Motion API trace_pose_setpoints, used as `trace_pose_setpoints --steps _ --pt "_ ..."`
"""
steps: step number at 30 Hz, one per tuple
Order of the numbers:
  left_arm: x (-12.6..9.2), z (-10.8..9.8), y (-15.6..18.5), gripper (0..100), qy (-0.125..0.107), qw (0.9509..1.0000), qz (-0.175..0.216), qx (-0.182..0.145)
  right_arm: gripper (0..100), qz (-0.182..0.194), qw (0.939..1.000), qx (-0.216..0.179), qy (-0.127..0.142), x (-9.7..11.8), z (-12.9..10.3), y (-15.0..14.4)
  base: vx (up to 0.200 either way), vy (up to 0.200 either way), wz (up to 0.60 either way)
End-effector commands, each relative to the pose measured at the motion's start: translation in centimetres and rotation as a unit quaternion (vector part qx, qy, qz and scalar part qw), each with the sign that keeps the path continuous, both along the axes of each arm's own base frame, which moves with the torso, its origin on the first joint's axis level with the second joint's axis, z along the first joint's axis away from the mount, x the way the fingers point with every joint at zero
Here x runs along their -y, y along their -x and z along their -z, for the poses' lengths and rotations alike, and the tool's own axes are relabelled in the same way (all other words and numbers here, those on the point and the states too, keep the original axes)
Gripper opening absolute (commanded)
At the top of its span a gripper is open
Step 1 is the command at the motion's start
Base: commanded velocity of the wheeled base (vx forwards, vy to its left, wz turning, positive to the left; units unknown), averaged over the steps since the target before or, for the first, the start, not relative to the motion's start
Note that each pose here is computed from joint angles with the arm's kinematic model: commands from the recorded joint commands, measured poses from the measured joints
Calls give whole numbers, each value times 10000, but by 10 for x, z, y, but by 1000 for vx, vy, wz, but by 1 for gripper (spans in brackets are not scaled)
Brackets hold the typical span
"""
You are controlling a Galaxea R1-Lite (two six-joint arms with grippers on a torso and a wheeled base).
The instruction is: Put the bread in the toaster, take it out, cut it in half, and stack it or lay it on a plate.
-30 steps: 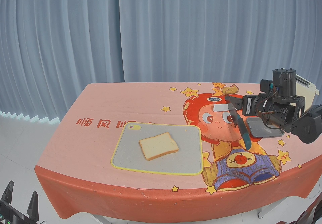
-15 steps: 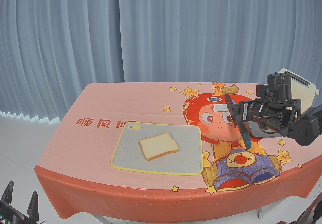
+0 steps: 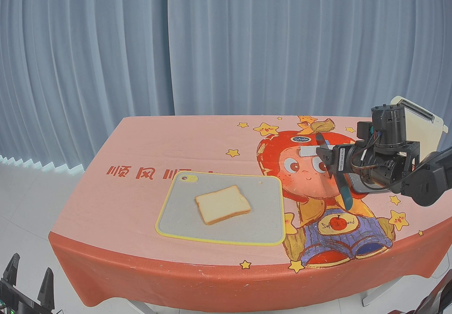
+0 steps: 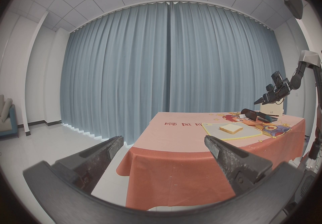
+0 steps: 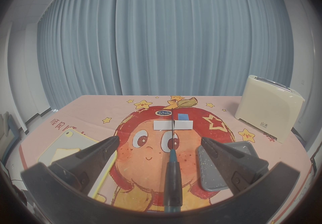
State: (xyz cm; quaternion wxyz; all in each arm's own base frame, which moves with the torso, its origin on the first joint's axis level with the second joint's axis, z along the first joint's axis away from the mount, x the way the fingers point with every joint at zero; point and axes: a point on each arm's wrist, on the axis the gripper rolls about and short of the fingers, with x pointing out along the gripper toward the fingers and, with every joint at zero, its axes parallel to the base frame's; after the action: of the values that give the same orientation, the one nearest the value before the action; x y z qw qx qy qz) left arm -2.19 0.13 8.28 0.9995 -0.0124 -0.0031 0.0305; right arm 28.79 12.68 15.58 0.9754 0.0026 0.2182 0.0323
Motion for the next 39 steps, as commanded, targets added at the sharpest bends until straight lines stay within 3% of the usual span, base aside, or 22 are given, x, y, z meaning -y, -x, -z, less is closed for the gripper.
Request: trace_pose_setpoints --steps 1,14,22,39 --pt "0 5 -1 100 0 10000 -1 -89 100 -10 10000 0 1 -1 1 -1 0 0 0" --pt "0 5 -1 100 0 10000 -1 -89 100 54 9999 -138 62 1 9 -5 0 0 0" --pt "0 5 -1 100 0 10000 -1 -89 100 104 9980 -577 255 8 29 4 0 0 0" --pt "0 5 -1 100 0 10000 -1 -89 100 157 9965 -760 321 7 47 -7 0 0 0"
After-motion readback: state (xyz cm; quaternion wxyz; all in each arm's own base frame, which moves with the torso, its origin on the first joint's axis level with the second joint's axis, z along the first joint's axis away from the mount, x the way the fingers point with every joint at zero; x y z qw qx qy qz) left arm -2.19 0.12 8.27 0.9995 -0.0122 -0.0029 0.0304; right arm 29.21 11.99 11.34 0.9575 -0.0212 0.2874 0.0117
